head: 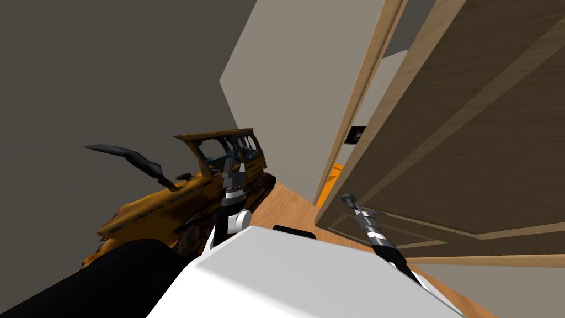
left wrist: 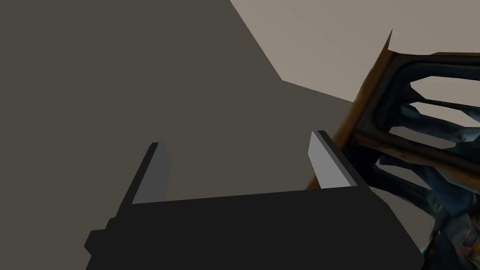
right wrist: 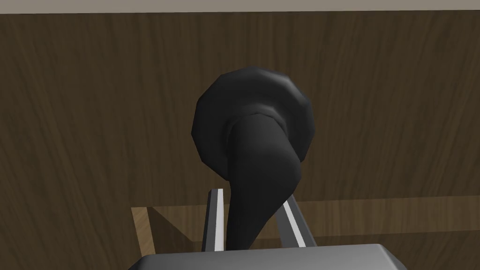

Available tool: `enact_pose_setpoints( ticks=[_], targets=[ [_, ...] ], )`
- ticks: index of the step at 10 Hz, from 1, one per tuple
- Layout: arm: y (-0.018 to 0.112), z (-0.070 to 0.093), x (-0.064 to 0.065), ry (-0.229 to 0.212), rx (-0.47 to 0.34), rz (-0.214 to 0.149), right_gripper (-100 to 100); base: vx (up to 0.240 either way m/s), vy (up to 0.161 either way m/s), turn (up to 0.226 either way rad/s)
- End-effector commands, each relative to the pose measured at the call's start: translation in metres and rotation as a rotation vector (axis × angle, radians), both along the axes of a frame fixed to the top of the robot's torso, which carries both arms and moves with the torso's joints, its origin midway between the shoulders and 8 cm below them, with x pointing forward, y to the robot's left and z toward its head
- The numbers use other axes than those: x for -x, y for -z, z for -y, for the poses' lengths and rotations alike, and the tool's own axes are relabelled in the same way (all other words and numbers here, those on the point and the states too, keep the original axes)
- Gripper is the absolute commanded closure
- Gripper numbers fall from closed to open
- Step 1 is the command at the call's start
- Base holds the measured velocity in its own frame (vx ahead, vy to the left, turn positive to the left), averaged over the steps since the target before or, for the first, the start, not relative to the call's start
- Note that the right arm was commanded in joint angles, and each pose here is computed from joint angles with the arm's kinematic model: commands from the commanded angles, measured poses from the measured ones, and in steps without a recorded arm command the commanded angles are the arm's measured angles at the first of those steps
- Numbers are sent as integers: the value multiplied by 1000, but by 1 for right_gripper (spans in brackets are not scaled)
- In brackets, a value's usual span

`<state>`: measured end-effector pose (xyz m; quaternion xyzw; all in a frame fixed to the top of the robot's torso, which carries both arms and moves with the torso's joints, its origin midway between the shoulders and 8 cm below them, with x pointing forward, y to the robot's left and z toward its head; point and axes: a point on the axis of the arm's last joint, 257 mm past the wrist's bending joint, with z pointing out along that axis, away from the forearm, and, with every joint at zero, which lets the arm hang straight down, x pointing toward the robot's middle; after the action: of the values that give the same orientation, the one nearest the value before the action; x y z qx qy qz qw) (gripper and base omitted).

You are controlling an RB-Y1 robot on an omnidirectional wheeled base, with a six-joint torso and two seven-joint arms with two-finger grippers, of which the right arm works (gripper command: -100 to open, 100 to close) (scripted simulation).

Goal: Pull the door open

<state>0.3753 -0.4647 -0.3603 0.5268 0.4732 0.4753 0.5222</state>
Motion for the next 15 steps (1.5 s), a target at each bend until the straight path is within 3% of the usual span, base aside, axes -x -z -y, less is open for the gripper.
enact_pose_setpoints(
  ticks=[1,2,3,4,10,15],
  targets=[
    [-1,2,9,-18,2,3,100,-232,-36,120],
    [-1,1,14,-32,2,3,100,-202,-49,104],
    [1,0,11,-25,0,-1,100,-88,-22,22],
    [3,0,23,-40,-3,-3,100,-168,-61,189],
    [-1,7,56,-85,1,2,100,-215,-64,164],
    [3,5,68,-104,-4,-3,100,-133,-28,102]
  ],
)
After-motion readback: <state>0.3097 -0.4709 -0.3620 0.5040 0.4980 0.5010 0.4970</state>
